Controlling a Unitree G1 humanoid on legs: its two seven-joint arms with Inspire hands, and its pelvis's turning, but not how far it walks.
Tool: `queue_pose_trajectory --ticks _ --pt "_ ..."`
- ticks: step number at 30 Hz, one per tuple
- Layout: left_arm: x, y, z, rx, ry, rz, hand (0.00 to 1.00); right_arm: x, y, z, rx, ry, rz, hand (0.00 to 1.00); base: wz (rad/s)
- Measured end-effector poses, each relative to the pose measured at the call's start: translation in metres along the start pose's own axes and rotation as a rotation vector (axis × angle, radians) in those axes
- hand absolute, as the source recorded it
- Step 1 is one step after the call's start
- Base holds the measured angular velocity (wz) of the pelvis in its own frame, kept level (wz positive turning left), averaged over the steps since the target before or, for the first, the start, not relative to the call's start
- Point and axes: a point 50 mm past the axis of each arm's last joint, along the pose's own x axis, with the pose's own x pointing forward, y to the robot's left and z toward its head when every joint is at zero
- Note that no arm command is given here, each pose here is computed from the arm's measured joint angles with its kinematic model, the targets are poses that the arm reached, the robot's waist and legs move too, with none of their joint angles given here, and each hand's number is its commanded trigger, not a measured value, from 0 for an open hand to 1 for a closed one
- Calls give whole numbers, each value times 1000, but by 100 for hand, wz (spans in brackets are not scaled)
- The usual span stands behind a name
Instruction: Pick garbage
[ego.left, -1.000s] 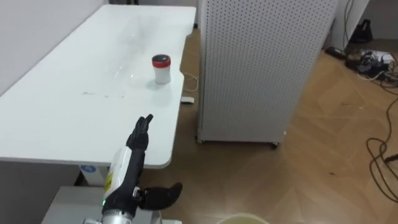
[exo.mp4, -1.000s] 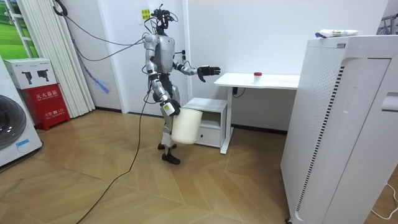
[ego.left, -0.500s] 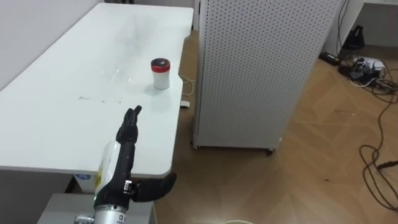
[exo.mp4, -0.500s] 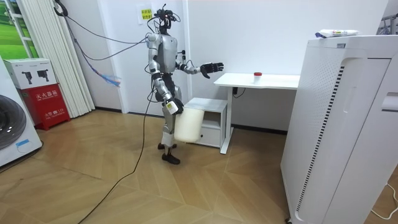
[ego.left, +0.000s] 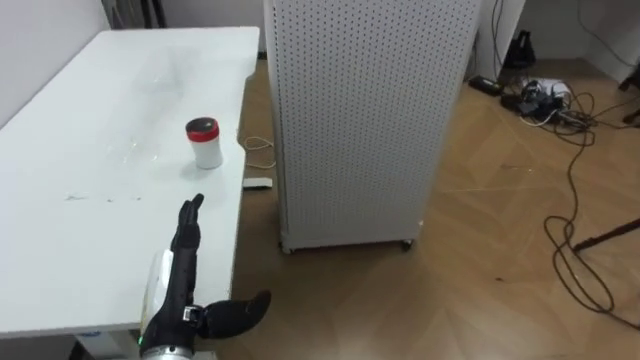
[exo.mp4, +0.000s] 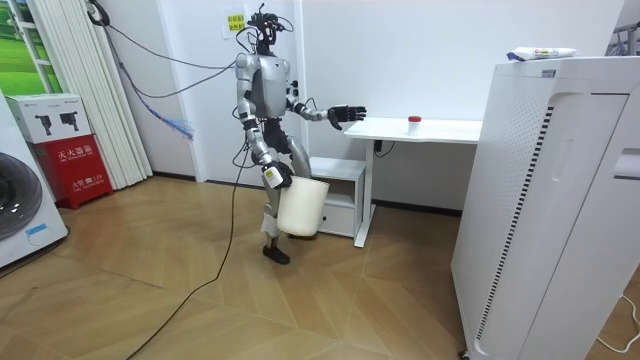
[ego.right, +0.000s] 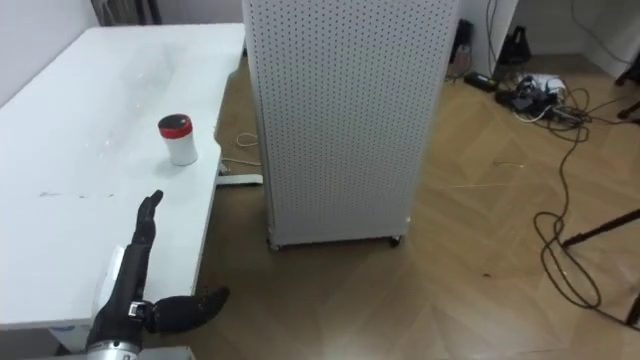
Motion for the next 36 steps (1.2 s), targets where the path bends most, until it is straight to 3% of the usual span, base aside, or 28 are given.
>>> queue_pose_trajectory --ticks 7,10,13,17,36 --pt "1 15 -5 13 16 69 0 0 4 0 -2 -17 19 100 -10" --pt "-7 15 -11 2 50 71 0 -2 2 -3 -8 -3 11 100 -10" --pt "-7 13 -7 -20 28 78 0 -3 -7 -2 -14 3 -18 100 -23" --pt "-2 23 0 -16 -21 116 0 -1 -2 -1 -19 0 2 100 1" --pt "-1 23 -1 -14 -20 164 0 3 7 15 -102 -47 32 100 21"
